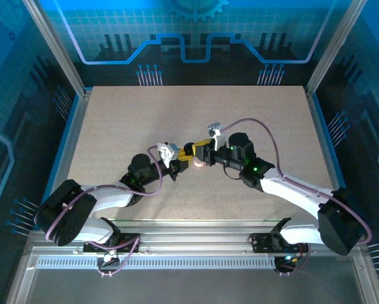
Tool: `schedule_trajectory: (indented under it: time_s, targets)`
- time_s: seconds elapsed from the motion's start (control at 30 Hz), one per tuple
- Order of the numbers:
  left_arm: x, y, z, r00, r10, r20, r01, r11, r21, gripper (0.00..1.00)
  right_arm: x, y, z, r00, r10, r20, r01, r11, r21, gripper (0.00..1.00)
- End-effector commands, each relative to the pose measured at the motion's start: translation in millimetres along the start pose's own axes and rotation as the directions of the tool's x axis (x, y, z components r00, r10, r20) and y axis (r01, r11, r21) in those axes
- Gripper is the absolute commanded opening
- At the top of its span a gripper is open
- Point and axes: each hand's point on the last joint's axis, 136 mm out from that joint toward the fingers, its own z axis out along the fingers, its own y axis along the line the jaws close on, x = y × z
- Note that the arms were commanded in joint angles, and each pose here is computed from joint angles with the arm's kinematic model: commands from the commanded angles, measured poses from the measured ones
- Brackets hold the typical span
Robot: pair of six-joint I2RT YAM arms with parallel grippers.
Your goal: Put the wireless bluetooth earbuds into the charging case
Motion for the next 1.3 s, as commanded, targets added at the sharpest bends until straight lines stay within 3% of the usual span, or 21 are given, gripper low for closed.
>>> schedule_trajectory:
  time_s: [0.0, 0.27, 1.1, 1.27]
  targets:
    - [-22.6, -7.7, -1.2, 0.997, 0.014, 0.082, -0.017, 0.999, 0.031, 0.18, 10.0, 8.9, -3.5, 0.998, -0.047, -0.043, 0.046, 0.999, -0.025, 0.23]
    - [-24.9, -9.8, -1.1, 0.996, 0.013, 0.083, -0.016, 0.999, 0.044, 0.18, 20.6, 15.1, 3.1, 0.988, -0.084, -0.127, 0.079, 0.996, -0.038, 0.23]
    - [-25.6, -13.3, -1.2, 0.997, 0.017, 0.08, -0.022, 0.998, 0.063, 0.18, 22.0, 22.7, 7.0, 0.982, -0.1, -0.16, 0.088, 0.993, -0.078, 0.29]
    - [-25.7, -14.2, -1.3, 0.997, 0.016, 0.079, -0.022, 0.997, 0.067, 0.18, 21.0, 14.9, 4.9, 0.982, -0.093, -0.165, 0.088, 0.995, -0.039, 0.29]
